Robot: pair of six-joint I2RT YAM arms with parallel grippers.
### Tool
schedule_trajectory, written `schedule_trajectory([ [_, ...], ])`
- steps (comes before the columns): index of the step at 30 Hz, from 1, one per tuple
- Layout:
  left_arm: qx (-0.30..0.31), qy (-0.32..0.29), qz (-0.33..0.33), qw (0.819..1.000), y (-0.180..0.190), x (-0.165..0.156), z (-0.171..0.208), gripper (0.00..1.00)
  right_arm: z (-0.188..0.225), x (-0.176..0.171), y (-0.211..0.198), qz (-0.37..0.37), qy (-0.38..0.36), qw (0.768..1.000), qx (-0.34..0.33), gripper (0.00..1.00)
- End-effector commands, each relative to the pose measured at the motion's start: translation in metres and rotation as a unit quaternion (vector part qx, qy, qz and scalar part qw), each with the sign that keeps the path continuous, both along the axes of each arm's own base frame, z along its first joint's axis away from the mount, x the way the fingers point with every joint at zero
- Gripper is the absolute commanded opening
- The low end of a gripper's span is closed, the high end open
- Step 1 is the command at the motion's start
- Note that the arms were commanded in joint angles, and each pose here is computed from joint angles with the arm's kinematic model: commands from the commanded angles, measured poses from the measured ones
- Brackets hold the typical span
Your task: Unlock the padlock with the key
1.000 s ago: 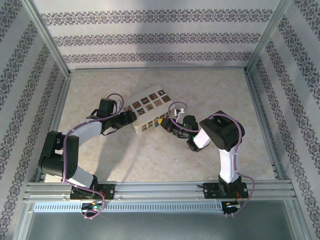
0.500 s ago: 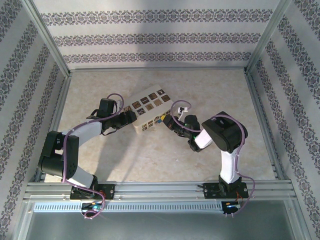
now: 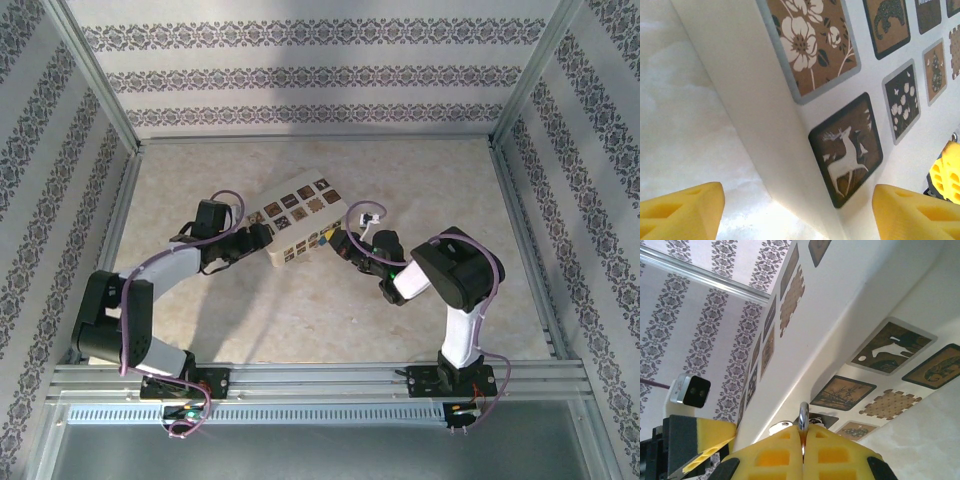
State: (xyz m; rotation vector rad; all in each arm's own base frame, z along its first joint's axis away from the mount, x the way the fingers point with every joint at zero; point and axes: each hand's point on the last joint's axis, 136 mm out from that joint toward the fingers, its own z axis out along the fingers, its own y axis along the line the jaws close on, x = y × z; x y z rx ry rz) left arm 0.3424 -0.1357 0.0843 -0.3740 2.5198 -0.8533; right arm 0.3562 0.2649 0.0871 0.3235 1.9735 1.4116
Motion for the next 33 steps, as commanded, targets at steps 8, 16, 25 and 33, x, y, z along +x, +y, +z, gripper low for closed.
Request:
schedule_trajectory([
  [8, 0.077, -0.081, 0.031, 0.993, 0.026, 0.001, 0.048, 0.84, 0.017, -0.007, -0.027, -0.020, -0.036, 0.998, -0.050, 0.00],
  [16, 0.117, -0.155, 0.058, 0.979, 0.046, -0.003, 0.087, 0.89, 0.038, -0.015, -0.038, -0.015, -0.054, 0.994, -0.094, 0.00],
  [25, 0.145, -0.225, 0.091, 0.959, 0.065, -0.012, 0.116, 0.97, 0.066, -0.025, -0.045, 0.009, -0.069, 0.985, -0.159, 0.00],
  [33, 0.143, -0.262, 0.091, 0.950, 0.066, -0.014, 0.129, 0.99, 0.088, -0.053, -0.045, 0.086, -0.069, 0.972, -0.206, 0.00],
])
